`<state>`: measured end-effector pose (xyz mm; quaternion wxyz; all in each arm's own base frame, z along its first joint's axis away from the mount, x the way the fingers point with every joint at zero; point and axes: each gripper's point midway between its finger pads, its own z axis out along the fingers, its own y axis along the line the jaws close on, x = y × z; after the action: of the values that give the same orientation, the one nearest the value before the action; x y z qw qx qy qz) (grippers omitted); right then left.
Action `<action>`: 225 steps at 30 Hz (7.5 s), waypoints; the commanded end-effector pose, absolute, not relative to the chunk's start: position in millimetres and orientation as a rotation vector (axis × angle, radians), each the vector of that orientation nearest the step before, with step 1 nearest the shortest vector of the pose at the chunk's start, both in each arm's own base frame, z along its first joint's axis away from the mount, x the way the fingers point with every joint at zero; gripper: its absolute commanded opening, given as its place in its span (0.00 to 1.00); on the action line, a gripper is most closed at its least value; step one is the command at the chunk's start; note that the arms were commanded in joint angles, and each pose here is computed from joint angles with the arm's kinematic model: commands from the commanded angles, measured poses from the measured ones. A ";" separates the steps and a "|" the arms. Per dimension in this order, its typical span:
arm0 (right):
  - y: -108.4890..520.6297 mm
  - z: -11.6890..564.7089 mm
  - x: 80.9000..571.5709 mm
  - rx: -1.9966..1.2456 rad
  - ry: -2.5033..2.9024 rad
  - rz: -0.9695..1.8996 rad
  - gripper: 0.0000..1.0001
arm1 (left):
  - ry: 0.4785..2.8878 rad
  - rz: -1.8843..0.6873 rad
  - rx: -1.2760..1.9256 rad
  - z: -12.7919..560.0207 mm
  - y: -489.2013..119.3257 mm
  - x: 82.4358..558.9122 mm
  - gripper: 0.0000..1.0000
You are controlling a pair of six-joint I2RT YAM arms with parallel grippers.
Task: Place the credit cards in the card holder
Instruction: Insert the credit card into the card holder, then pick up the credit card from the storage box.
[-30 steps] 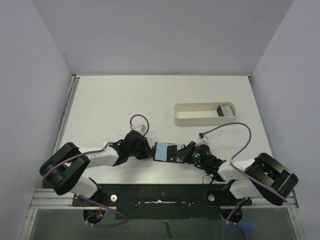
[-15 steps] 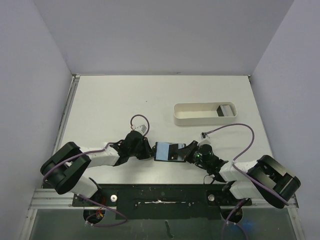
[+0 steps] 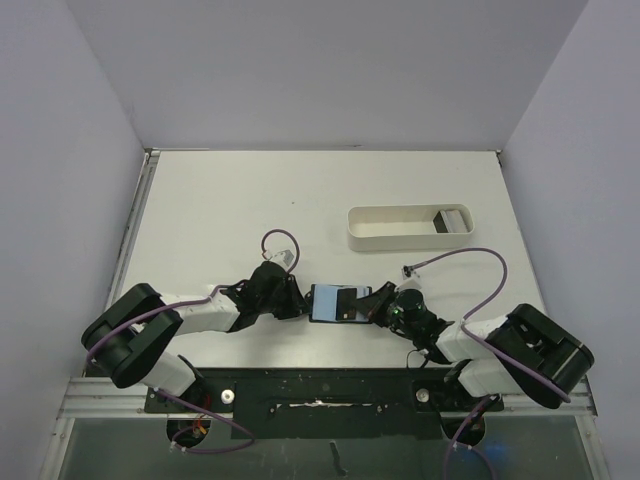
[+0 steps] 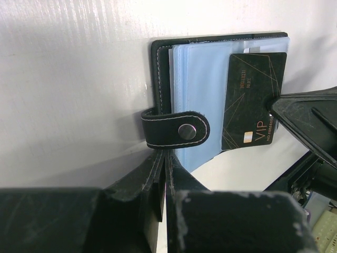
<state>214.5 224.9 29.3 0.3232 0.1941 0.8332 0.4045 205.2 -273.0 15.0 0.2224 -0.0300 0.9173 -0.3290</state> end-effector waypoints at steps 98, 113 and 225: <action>167.7 165.3 306.2 0.072 2.255 0.262 0.47 | 2.415 -1.004 0.050 78.0 -281.6 203.6 0.56; 16.5 174.4 401.2 0.152 2.264 -0.407 0.47 | 2.365 -1.001 0.162 113.6 -272.8 197.9 0.68; 150.9 233.9 348.3 -0.196 2.200 0.099 0.00 | 2.367 -1.175 0.084 119.2 -276.9 193.5 0.61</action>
<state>379.1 121.7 214.7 0.4215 -0.0961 0.9004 -0.0498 182.9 -253.0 80.6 0.2242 0.0307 0.9054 -0.3591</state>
